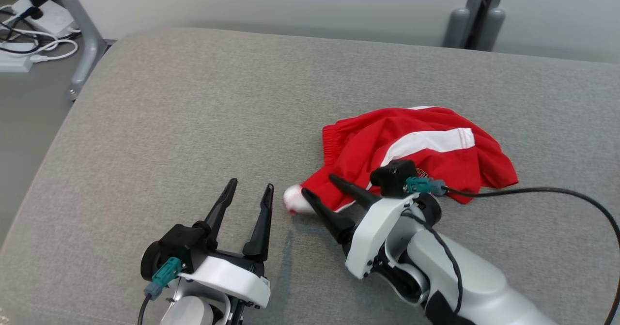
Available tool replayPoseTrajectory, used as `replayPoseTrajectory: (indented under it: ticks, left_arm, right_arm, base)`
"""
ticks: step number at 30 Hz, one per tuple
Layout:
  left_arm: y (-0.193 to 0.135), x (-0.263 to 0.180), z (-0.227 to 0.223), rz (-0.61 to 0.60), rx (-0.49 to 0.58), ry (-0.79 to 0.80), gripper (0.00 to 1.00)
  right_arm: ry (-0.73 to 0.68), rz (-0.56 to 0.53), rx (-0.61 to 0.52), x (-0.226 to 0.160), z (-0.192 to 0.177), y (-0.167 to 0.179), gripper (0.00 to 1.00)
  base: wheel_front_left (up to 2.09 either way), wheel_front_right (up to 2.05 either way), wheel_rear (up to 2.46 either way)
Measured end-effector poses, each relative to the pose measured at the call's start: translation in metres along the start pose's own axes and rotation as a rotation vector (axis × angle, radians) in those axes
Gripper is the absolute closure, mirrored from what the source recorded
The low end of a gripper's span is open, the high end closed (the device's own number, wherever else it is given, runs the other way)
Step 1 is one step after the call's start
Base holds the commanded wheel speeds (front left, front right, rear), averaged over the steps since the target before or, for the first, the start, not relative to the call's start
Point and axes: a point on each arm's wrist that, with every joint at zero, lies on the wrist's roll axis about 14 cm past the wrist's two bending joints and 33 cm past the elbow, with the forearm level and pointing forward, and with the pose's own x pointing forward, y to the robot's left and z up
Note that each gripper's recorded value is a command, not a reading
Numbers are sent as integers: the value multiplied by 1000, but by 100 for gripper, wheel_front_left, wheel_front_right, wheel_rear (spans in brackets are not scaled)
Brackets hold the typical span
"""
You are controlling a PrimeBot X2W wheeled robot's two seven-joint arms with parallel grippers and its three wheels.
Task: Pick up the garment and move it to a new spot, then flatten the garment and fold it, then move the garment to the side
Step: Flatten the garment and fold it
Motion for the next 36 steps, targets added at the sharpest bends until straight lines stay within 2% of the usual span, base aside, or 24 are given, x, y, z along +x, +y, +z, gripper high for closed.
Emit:
replayPoseTrajectory:
  ticks: [4,11,14,19,23,26,27,32,36]
  left_arm:
    - [-2,4,-1,-8,-1,1,0]
    - [-20,13,-7,-70,21,16,0]
    - [-29,15,-13,-103,51,31,0]
    - [-36,15,-27,-133,91,73,0]
    - [-32,11,-45,-134,125,128,0]
    - [-24,7,-60,-117,155,178,0]
    - [-16,5,-67,-109,193,203,0]
    - [-17,4,-73,-134,199,227,0]
    - [-16,-4,-91,-181,243,293,0]
  right_arm:
    - [-17,-59,-22,-4,10,-21,0]
    - [-157,-227,-21,-32,44,-72,0]
    - [-231,-331,0,-59,58,-103,0]
    - [-300,-495,23,-112,59,-147,0]
    - [-384,-610,38,-154,65,-170,0]
    - [-457,-681,69,-179,67,-178,0]
    - [-477,-707,83,-187,62,-177,0]
    - [-499,-722,78,-191,61,-173,0]
    - [-508,-725,80,-191,61,-171,0]
  base:
    - [0,0,0]
    - [0,0,0]
    - [0,0,0]
    - [0,0,0]
    - [0,0,0]
    - [0,0,0]
    - [0,0,0]
    - [0,0,0]
    - [0,0,0]
